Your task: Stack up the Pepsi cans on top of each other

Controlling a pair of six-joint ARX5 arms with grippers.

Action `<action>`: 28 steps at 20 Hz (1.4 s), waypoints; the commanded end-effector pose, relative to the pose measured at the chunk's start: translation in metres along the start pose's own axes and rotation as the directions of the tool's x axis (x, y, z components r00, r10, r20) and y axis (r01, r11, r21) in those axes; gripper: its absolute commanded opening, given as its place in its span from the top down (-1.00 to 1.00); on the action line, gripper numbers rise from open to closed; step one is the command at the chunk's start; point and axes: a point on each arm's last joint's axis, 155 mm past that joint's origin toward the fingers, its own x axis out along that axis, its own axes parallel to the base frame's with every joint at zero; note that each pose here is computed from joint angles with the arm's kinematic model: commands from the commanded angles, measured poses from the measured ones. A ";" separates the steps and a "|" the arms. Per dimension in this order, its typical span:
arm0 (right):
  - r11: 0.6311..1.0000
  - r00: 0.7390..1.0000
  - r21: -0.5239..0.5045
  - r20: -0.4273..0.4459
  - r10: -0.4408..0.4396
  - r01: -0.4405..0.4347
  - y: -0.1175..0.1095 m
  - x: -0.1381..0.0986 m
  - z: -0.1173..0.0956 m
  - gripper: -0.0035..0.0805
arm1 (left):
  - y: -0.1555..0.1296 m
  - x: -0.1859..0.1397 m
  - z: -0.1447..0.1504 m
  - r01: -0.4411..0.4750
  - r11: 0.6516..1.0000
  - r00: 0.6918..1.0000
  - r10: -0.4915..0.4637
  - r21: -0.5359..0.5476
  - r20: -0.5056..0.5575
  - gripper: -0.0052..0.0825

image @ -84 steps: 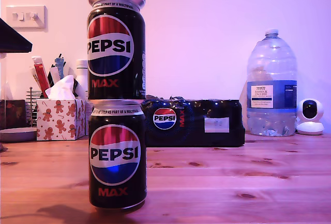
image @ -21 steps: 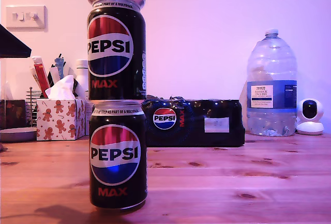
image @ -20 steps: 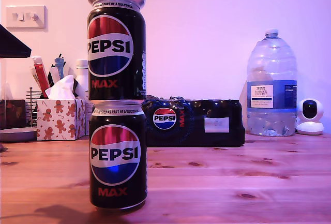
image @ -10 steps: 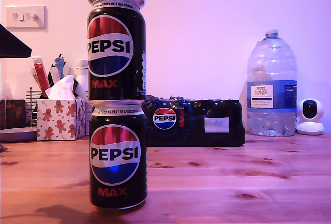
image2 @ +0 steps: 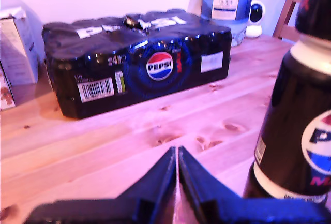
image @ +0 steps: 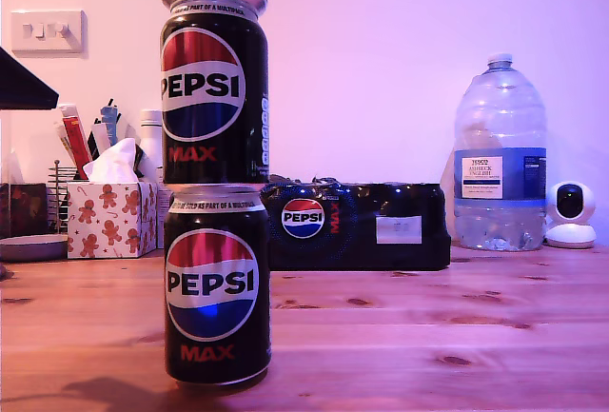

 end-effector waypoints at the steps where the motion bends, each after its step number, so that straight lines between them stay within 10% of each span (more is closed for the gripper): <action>1: 1.000 0.999 -0.010 0.048 0.006 -0.005 0.003 -0.009 0.019 -0.68 | -0.001 0.000 -0.009 0.007 1.000 1.000 -0.007 0.002 -0.015 0.92; 24: 1.000 0.992 -0.022 0.130 -0.002 0.004 -0.001 -0.038 0.064 -0.68 | -0.001 0.000 -0.009 0.009 1.000 1.000 -0.009 0.003 -0.013 0.92; 28: 0.989 0.989 -0.080 0.089 -0.115 0.123 -0.024 -0.056 0.071 -0.66 | -0.001 0.000 -0.008 0.009 1.000 1.000 -0.009 0.002 -0.011 0.92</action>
